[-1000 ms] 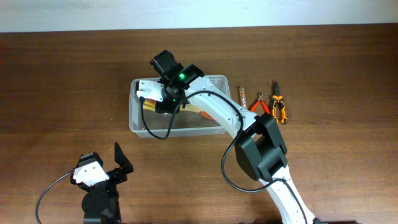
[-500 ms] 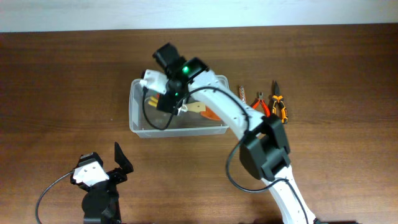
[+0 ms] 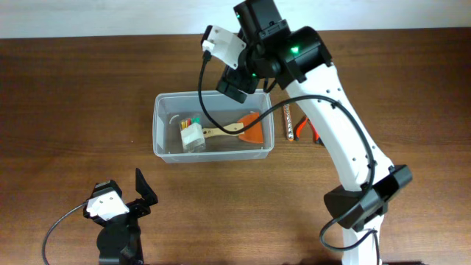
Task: Pack container
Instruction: 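Lower the bit case into the container and open the right gripper, then grasp the orange-black needle-nose pliers with the right gripper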
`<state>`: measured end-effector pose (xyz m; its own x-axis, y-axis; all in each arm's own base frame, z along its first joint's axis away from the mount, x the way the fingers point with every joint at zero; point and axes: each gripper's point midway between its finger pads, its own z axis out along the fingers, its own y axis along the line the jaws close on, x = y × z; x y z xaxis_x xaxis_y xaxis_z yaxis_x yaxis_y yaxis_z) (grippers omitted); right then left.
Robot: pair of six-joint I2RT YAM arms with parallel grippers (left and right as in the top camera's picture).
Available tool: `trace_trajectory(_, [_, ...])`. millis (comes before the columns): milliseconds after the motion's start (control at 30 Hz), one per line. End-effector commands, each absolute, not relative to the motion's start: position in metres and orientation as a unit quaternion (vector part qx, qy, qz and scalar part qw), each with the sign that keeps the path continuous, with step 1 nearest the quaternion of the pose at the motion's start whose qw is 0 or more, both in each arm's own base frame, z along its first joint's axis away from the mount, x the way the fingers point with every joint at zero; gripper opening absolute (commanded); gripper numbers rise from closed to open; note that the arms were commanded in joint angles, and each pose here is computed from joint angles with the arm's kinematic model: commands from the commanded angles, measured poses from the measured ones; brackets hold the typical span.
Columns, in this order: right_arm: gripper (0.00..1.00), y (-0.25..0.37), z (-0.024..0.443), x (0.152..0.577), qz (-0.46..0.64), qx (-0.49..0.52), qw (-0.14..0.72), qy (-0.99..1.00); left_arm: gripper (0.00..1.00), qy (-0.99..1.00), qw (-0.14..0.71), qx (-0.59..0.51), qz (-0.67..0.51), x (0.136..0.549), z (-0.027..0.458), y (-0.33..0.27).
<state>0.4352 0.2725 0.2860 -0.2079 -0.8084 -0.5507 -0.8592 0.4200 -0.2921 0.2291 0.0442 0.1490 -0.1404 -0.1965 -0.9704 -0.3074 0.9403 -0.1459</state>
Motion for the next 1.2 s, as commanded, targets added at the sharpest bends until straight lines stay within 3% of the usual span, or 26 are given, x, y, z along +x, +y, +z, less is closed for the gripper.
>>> trace_trajectory(0, [0.99,0.214,0.312,0.456,-0.030,-0.462,0.349,0.815,0.99,0.755,0.633,-0.163,0.047,0.229,0.148,0.044])
trace_trajectory(133, [0.99,0.133,0.330,0.478,-0.014,-0.274,0.368,0.888,0.99,0.755,0.633,-0.163,0.047,0.229,0.148,0.044])
trace_trajectory(233, [0.99,0.073,0.313,0.486,0.022,-0.127,0.339,0.932,0.99,0.755,0.633,-0.163,0.047,0.229,0.148,0.044])
trace_trajectory(433, [0.98,-0.027,0.211,0.485,0.063,0.094,0.209,0.971,0.99,0.755,0.633,-0.163,0.047,0.229,0.148,0.044])
trace_trajectory(567, [0.87,-0.050,0.144,0.468,0.059,0.126,0.124,0.982,0.99,0.755,0.633,-0.163,0.047,0.229,0.148,0.044])
trace_trajectory(800, [0.86,-0.050,0.065,0.431,0.043,0.114,0.014,0.992,0.99,0.755,0.633,-0.163,0.047,0.229,0.148,0.044])
trace_trajectory(1067, [0.66,-0.051,0.027,0.412,0.034,0.113,-0.020,0.993,0.99,0.755,0.633,-0.163,0.047,0.229,0.148,0.044])
trace_trajectory(1167, [0.64,-0.048,0.018,0.406,0.035,0.112,-0.029,0.993,0.99,0.755,0.633,-0.163,0.047,0.229,0.148,0.044])
